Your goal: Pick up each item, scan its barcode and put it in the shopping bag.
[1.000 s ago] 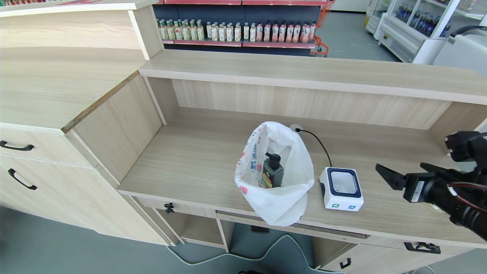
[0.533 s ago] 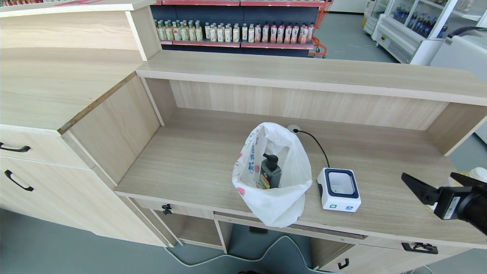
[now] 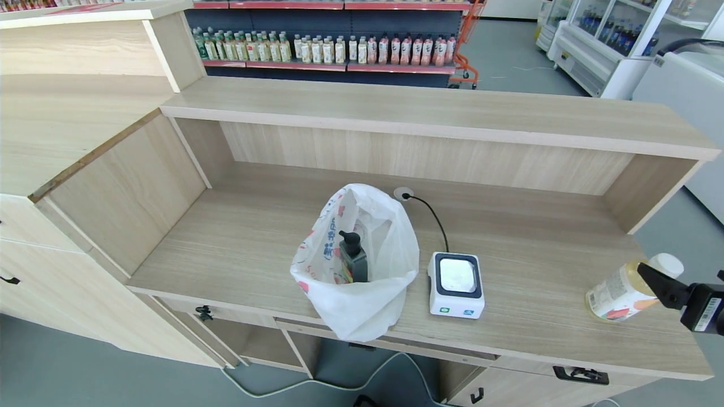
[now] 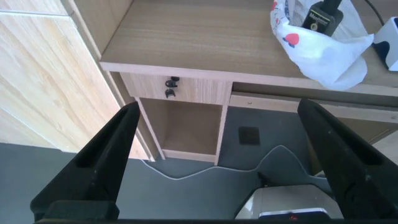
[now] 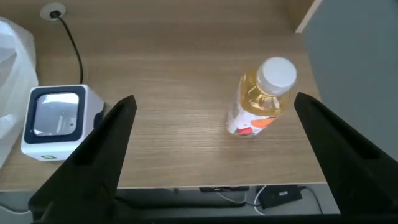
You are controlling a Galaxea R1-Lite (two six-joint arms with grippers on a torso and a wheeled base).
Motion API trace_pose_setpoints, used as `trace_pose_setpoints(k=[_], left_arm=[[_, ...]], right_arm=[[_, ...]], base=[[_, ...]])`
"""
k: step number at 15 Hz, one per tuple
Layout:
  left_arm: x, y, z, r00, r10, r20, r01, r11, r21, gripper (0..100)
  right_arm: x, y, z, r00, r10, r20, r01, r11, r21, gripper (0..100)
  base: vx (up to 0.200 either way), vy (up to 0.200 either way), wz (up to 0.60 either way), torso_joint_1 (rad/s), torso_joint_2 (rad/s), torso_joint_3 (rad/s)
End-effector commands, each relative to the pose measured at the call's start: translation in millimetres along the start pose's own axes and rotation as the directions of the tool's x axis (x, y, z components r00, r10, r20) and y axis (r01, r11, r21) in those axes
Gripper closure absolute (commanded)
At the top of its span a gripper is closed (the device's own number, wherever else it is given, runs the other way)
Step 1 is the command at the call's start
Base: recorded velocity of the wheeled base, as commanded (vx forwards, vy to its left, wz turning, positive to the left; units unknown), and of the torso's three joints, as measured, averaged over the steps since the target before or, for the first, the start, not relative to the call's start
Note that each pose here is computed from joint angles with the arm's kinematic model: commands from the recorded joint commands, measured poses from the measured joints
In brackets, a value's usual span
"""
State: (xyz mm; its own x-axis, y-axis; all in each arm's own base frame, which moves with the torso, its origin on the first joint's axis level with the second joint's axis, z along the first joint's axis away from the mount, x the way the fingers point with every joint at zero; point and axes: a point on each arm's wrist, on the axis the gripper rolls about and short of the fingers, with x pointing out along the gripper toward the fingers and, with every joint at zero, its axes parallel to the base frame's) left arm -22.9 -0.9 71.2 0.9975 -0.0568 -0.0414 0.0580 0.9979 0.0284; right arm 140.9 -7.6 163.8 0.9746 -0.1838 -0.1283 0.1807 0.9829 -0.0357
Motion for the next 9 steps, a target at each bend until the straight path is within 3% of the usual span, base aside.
trace_pose_setpoints(k=[1,9], left_arm=[[0,0.0,0.0,1.0,0.002,-0.002,-0.002,1.0,0.0,0],[0,0.0,0.0,1.0,0.0,-0.001,0.0,1.0,0.002,0]], right_arm=[[0,-1,0,1.0,-0.003,-0.002,0.003,1.0,0.001,0],[-12,-2,-26,0.997,-0.009,-0.081,0.007,1.0,-0.018,0]], base=[[0.0,-0.2,0.0,0.002,0.0,0.002],[0.0,-0.2,0.0,0.003,0.0,0.002]])
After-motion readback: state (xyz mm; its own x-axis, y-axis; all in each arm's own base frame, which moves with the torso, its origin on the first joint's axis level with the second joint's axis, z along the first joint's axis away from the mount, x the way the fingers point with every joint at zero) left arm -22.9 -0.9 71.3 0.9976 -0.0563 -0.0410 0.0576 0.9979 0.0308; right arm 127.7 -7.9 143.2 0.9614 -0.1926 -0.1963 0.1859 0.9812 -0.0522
